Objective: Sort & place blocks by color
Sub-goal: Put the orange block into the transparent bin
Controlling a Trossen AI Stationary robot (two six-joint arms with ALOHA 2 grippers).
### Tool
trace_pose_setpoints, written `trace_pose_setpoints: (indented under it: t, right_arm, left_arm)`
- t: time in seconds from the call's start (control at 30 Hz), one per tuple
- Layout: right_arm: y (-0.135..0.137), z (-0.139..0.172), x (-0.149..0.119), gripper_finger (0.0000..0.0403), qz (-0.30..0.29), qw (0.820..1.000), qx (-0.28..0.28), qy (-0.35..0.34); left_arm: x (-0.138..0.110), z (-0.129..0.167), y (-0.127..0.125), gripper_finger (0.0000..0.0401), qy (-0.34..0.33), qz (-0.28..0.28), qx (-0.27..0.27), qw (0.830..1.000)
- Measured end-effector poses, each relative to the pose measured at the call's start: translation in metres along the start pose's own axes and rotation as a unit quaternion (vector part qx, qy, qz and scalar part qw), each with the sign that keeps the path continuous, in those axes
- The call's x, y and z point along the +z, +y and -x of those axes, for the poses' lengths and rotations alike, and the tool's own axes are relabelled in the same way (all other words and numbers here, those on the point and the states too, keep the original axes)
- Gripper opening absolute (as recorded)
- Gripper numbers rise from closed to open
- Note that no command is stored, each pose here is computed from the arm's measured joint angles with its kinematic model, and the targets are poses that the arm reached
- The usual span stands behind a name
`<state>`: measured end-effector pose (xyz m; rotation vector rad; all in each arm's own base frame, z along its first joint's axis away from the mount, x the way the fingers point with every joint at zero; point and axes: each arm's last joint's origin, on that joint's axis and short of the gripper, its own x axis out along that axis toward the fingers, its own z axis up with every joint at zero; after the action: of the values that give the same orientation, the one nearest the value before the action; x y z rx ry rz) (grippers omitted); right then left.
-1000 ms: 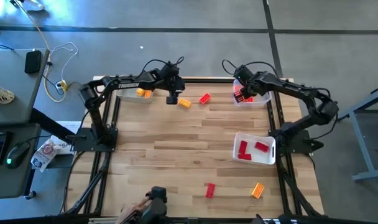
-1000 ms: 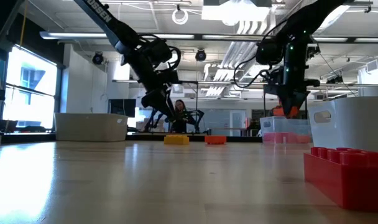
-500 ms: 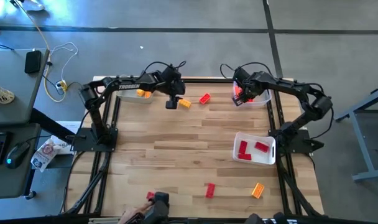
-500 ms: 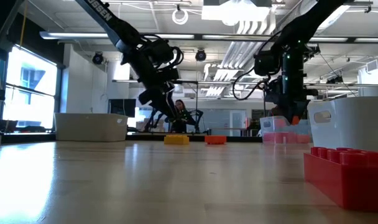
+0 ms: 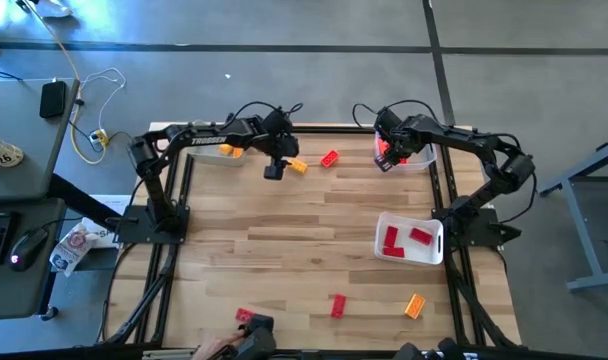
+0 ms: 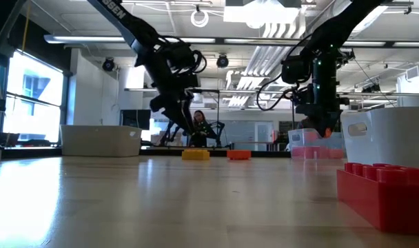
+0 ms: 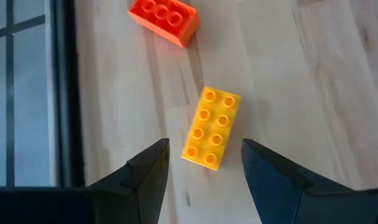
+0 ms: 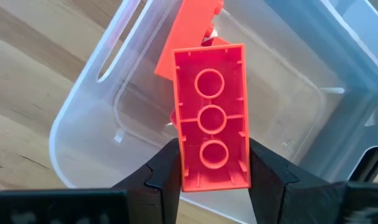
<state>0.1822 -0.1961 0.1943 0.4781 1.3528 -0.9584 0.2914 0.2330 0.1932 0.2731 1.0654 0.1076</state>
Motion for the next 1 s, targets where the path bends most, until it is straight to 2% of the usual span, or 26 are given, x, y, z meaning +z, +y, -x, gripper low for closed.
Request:
trace_pose_setpoints:
  t: [0.17,0.27,0.43,0.6,1.0]
  right_arm:
    - [-0.001,0.0,0.0,0.0126,-0.002,1.0,-0.005,-0.001]
    - [-0.001,0.0,0.0,0.0126,0.013,1.0,-0.002,-0.001]
    - [-0.001,0.0,0.001,0.0126,0.034,0.999,0.001,-0.007]
    - [0.0,0.0,0.001,0.0128,0.047,0.999,0.015,-0.006]
    - [-0.001,0.0,0.001,0.022,0.045,0.999,0.002,-0.007]
  left_arm:
    - [0.013,0.012,0.007,0.0186,-0.004,-0.005,0.002,1.0]
    - [0.016,0.015,0.009,0.0186,-0.008,-0.027,0.001,1.0]
    - [0.016,0.015,0.009,0.0186,-0.006,-0.046,0.0,0.999]
    - [0.014,0.002,0.006,0.0186,0.002,-0.047,-0.015,0.999]
    - [0.003,-0.03,0.002,0.0186,0.035,-0.057,-0.043,0.997]
